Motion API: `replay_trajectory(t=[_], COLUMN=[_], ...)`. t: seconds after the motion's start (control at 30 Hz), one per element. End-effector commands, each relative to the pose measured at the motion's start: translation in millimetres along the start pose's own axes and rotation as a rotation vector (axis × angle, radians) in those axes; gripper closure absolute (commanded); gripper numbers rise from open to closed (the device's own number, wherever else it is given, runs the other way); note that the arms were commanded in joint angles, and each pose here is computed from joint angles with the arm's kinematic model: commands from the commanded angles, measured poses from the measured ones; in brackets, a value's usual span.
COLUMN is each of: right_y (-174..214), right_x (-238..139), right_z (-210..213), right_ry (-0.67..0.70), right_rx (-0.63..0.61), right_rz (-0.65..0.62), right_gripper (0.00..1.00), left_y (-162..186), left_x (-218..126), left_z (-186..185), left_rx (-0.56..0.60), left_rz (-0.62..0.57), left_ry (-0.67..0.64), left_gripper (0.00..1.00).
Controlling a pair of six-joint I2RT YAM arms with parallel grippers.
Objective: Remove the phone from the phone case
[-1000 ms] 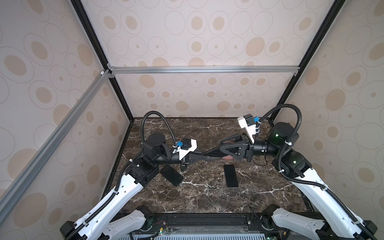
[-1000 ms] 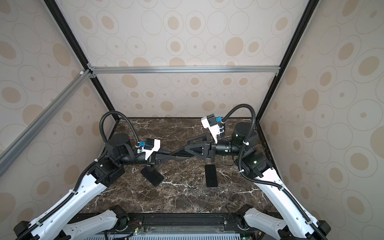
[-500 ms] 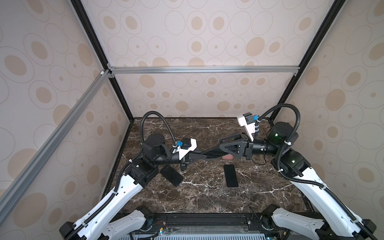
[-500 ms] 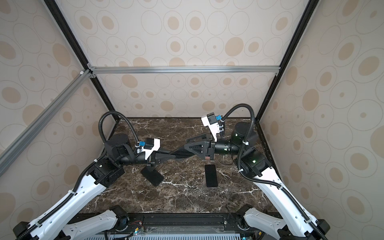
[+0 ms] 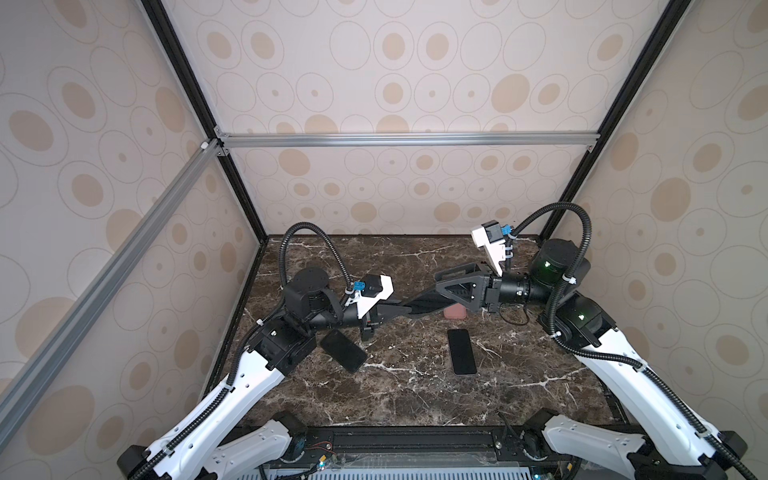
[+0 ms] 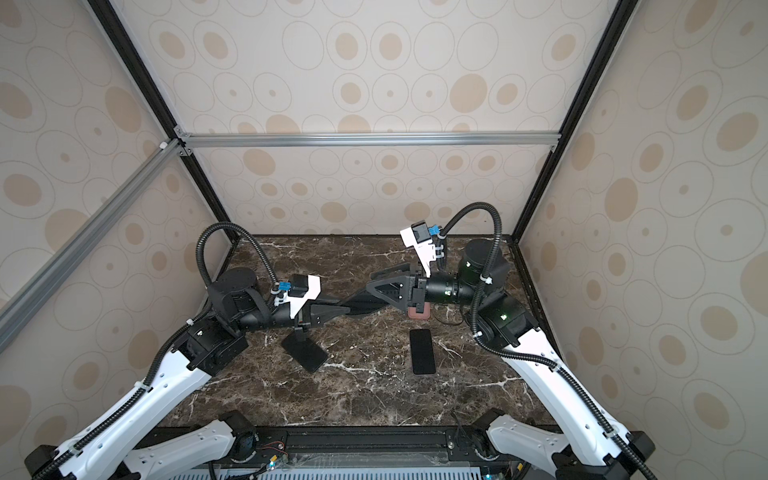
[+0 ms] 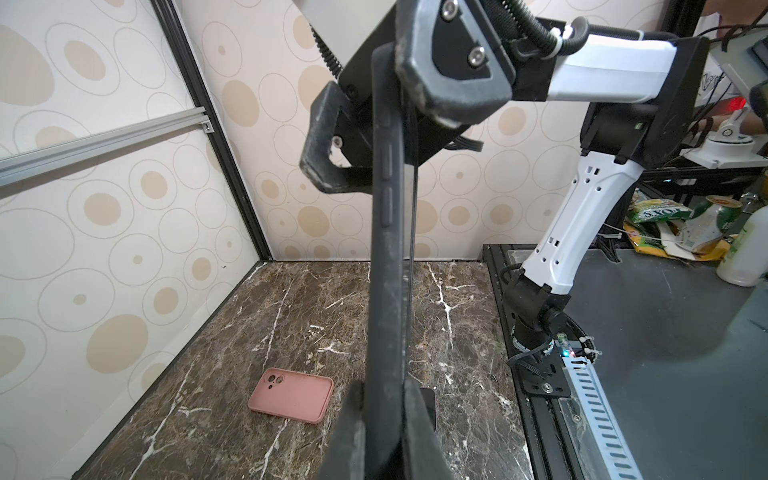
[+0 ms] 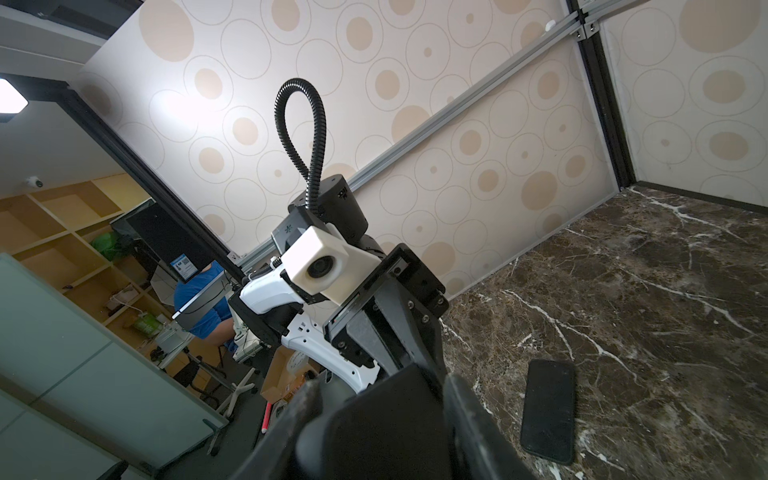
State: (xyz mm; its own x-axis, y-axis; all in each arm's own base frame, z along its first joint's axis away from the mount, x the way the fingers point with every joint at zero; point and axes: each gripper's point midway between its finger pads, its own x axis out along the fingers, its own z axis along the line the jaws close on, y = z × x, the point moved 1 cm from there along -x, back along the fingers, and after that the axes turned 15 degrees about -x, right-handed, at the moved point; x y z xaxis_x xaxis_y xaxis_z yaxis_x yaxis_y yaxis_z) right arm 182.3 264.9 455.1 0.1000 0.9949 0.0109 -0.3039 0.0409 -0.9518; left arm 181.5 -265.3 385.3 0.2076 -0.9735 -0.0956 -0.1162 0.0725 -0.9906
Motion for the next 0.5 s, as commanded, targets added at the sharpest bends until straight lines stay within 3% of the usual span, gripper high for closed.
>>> replay_trajectory(t=[0.0,0.27,0.47], right_y=[5,-7,-29], right_x=[3,5,-1], right_z=[-5,-5,2], right_ry=[0.020,0.020,0.036], right_rx=[0.142,0.139,0.061], right_rz=[0.023,0.003,-0.066], right_gripper=[0.49,0.45,0.38], left_y=[-39,-38,-34], left_x=[-9,-10,-13], left_z=[10,14,14], left_rx=[0.193,0.198,0.178], left_rz=[-0.120,-0.117,-0.121], left_ry=[-0.111,-0.142,-0.148], left_gripper=[1.00,1.00,1.00])
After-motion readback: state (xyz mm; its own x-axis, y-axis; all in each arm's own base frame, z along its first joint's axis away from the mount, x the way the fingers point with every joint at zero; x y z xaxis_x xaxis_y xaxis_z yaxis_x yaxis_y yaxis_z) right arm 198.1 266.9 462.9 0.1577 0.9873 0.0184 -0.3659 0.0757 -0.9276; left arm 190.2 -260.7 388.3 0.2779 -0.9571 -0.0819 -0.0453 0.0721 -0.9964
